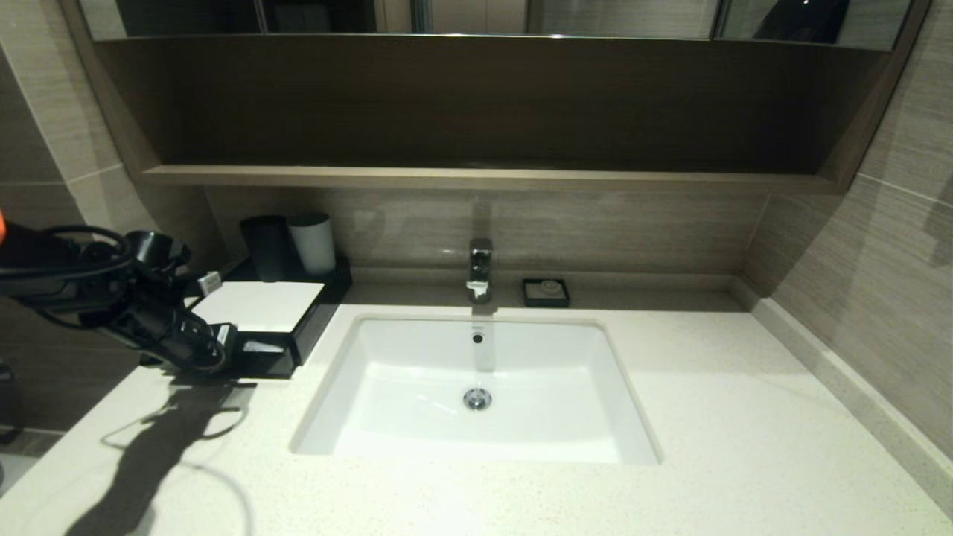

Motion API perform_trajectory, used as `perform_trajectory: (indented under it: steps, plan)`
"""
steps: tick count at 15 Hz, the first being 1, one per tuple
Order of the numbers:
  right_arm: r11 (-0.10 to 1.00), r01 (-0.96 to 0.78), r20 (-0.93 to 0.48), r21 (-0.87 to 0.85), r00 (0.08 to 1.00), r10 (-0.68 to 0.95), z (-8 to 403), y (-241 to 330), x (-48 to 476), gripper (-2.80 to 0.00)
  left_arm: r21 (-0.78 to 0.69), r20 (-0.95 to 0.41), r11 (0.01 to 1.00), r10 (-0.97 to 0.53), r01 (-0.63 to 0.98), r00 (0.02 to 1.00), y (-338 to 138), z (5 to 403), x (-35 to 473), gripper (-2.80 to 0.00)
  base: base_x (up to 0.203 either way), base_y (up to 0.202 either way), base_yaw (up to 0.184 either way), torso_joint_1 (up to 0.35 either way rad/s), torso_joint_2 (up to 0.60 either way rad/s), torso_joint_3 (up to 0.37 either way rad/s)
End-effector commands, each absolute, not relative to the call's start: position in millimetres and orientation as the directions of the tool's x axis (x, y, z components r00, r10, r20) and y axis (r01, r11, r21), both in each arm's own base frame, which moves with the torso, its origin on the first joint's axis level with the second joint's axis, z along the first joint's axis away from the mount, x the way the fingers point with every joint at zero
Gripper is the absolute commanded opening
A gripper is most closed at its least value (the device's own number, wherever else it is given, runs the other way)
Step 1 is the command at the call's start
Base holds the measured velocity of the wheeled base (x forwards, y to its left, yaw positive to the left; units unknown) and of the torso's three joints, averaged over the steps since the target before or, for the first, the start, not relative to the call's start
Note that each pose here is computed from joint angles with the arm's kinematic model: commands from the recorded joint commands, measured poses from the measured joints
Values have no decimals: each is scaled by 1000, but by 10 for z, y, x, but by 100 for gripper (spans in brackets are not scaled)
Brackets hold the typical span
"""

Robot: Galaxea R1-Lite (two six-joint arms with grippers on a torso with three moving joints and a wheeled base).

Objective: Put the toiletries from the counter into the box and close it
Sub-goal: Close the drawer

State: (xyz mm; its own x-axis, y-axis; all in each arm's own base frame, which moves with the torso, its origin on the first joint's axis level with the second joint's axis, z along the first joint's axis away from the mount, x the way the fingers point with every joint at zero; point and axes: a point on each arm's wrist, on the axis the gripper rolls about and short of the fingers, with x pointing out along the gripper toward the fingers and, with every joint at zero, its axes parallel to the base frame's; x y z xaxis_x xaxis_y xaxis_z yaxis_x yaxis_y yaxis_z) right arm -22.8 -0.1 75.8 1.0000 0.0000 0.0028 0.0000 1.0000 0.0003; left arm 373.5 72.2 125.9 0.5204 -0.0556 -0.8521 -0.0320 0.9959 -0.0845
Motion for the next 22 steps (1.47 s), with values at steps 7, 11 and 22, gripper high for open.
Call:
perform_trajectory:
  steps: [7, 11, 22]
  plan:
    - [1000, 0, 3, 0, 1000, 0, 753, -1, -228, -280, -80, -839, 996, -50, -31, 542, 745, 1287, 3835, -280, 0, 0, 0, 0, 0, 0]
    - [1000, 0, 3, 0, 1000, 0, 753, -1, -228, -280, -79, -838, 996, -50, -31, 543, 739, 1311, 3806, -280, 0, 0, 0, 0, 0, 0]
    - [1000, 0, 3, 0, 1000, 0, 753, -1, -228, -280, -87, -846, 995, -46, -52, 531, 694, 1409, 3690, -280, 0, 0, 0, 0, 0, 0]
